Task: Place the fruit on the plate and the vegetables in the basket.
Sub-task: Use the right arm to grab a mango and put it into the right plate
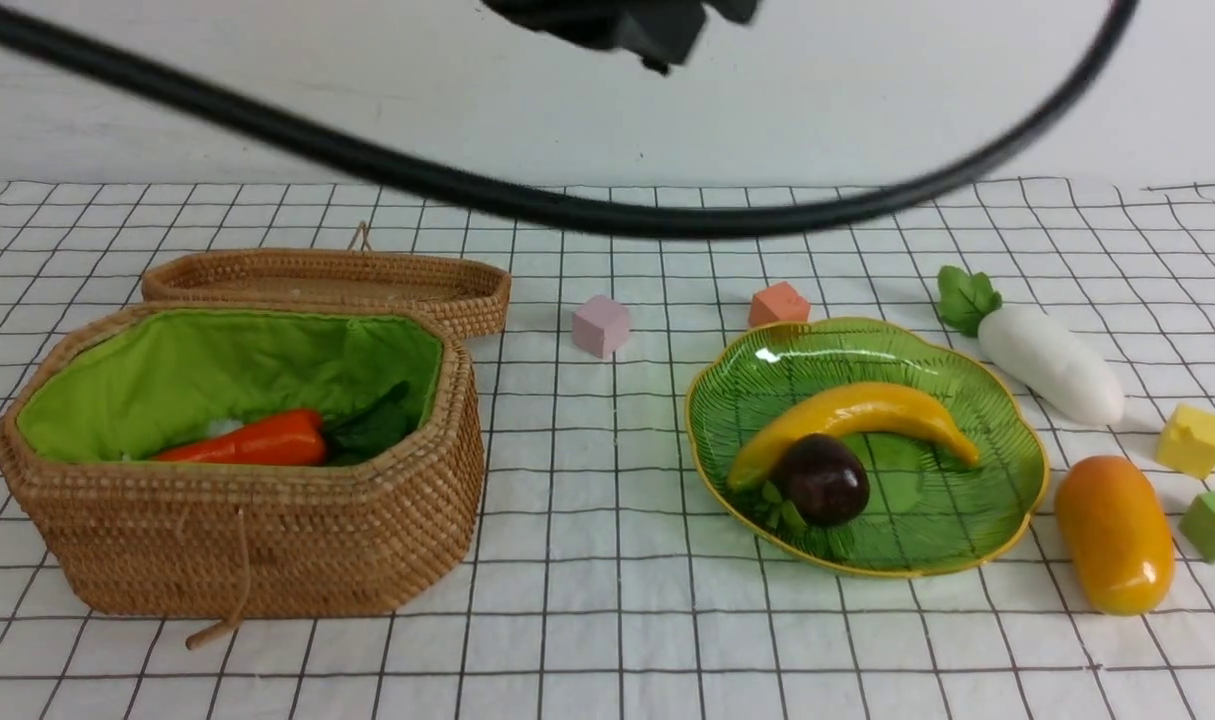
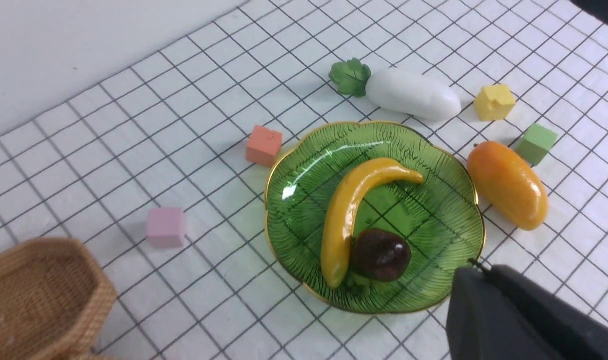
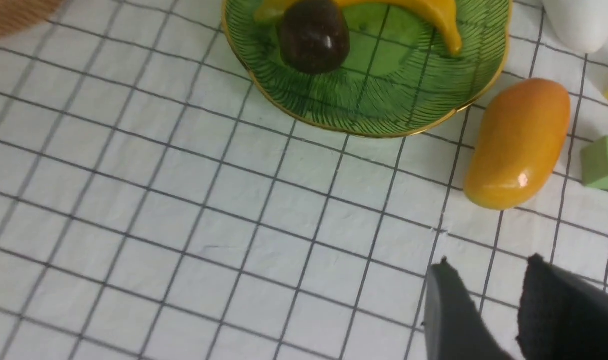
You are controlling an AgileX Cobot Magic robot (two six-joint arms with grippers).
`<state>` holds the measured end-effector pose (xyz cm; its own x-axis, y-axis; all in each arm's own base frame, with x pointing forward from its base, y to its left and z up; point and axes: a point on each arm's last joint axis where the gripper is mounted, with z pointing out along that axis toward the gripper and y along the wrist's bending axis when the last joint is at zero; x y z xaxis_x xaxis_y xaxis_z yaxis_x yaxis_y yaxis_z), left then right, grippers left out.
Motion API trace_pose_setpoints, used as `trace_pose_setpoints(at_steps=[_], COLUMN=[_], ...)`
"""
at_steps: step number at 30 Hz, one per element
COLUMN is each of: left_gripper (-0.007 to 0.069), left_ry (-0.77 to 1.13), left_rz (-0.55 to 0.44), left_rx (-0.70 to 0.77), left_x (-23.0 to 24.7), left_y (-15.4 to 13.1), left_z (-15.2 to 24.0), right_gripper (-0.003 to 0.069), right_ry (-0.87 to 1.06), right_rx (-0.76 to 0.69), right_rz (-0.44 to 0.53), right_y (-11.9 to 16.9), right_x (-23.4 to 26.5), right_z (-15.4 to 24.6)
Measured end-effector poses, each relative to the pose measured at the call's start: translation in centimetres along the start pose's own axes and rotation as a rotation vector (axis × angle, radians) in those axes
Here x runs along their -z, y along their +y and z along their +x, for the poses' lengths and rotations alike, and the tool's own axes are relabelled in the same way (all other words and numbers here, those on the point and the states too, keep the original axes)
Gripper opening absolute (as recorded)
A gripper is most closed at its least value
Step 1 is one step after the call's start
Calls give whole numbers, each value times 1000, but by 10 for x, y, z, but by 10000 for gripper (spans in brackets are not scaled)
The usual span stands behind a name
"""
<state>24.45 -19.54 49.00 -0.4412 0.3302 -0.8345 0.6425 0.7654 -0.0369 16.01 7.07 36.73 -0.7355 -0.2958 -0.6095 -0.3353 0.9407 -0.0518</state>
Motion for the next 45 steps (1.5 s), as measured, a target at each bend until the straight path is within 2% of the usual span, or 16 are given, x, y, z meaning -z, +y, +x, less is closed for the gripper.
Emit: trace_pose_setpoints(at_steps=[2,3,5,6,8,13,15,17,19,20,21,22,23,28,35,45], left_gripper=[-13,-13,-13,-13,-13,-13,-13,-13,-13,-13,-13,-13,-13,-13,-13,-13], left_ry=[-5,12,23,22,14,-127,-136,-168,-169,-172,-173,-174,-174,-175,-175,-126], left_rz=[-16,-31,-37,-38,-33,8,10,12,16,17,20,21,27,30,32,33], left_rx=[3,4,15,39,54,98,101,105,110,111,114,116,122,126,128,128], left_x=[20,38,46,57,66,94,94,96,96,96,96,97,97,97,97,96], left_y=[0,1,1,1,0,-3,-3,-3,-4,-4,-4,-4,-4,-5,-5,-5], left_z=[8,28,43,68,93,181,194,216,223,224,227,227,229,230,230,234], right_gripper=[237,237,237,237,237,251,264,323,383,383,435,440,495,590,587,583], right_ry=[40,104,136,191,234,370,375,377,358,355,335,331,306,296,293,297], right_rx=[-15,-60,-99,-176,-222,-436,-460,-502,-521,-523,-533,-536,-542,-574,-581,-586], right_rz=[23,58,68,73,54,-31,-37,-30,-16,-16,-3,-2,10,2,-13,-21], right_y=[-3,-14,-22,-40,-50,-100,-107,-123,-132,-132,-137,-137,-140,-144,-148,-148], right_x=[-15,-40,-53,-75,-92,-157,-164,-179,-187,-187,-193,-194,-202,-227,-249,-250], right_z=[-8,-19,-23,-27,-27,-13,-10,-4,-2,-2,-1,-1,-2,2,3,2])
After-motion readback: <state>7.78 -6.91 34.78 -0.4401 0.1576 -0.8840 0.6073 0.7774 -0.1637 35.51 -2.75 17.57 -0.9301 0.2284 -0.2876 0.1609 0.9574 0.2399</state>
